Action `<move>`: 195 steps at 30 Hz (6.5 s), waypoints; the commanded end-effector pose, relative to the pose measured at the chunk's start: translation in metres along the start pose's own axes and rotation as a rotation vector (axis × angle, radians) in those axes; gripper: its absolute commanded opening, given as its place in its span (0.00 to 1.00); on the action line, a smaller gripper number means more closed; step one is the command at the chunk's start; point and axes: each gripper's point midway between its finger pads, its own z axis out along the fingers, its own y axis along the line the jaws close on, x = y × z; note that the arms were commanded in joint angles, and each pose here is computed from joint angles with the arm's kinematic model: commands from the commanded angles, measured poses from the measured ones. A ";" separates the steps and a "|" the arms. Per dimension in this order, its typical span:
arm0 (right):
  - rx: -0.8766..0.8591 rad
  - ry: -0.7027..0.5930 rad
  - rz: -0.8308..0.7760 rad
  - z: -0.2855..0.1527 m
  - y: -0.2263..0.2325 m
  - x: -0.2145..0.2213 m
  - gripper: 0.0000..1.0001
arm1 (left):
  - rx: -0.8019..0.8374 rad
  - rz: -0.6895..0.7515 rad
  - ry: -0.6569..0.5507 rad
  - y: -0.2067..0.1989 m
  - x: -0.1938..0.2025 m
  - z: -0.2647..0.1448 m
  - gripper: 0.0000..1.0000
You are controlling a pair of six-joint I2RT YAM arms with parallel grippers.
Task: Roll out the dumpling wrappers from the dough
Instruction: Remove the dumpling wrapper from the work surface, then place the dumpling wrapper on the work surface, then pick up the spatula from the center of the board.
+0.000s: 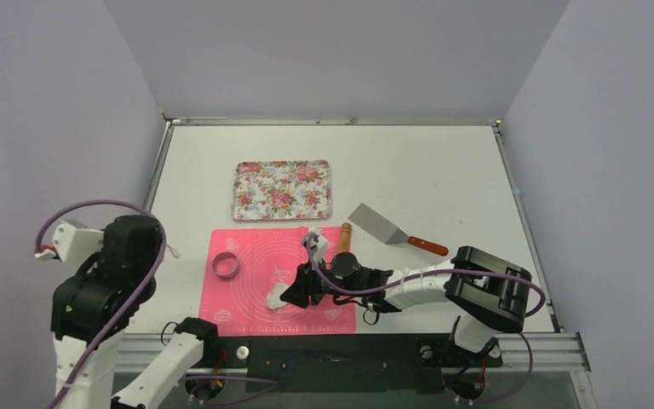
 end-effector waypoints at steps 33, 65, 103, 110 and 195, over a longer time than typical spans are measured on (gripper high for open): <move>0.511 -0.368 -0.038 -0.072 -0.085 -0.110 0.59 | 0.265 0.361 0.841 -0.116 0.327 0.072 0.37; 0.539 -0.362 -0.029 -0.042 -0.108 -0.113 0.20 | 0.338 0.295 1.075 -0.129 0.364 0.002 0.49; 0.250 0.015 -0.217 -0.032 -0.077 -0.084 0.67 | 0.477 0.609 1.026 -0.117 0.346 0.012 0.51; 0.254 -0.056 -0.204 -0.031 -0.074 -0.101 0.67 | 0.477 0.618 1.099 -0.113 0.374 0.015 0.51; 0.968 -0.743 0.837 -0.296 -0.248 -0.070 0.37 | 0.219 0.483 0.504 0.009 0.190 0.043 0.59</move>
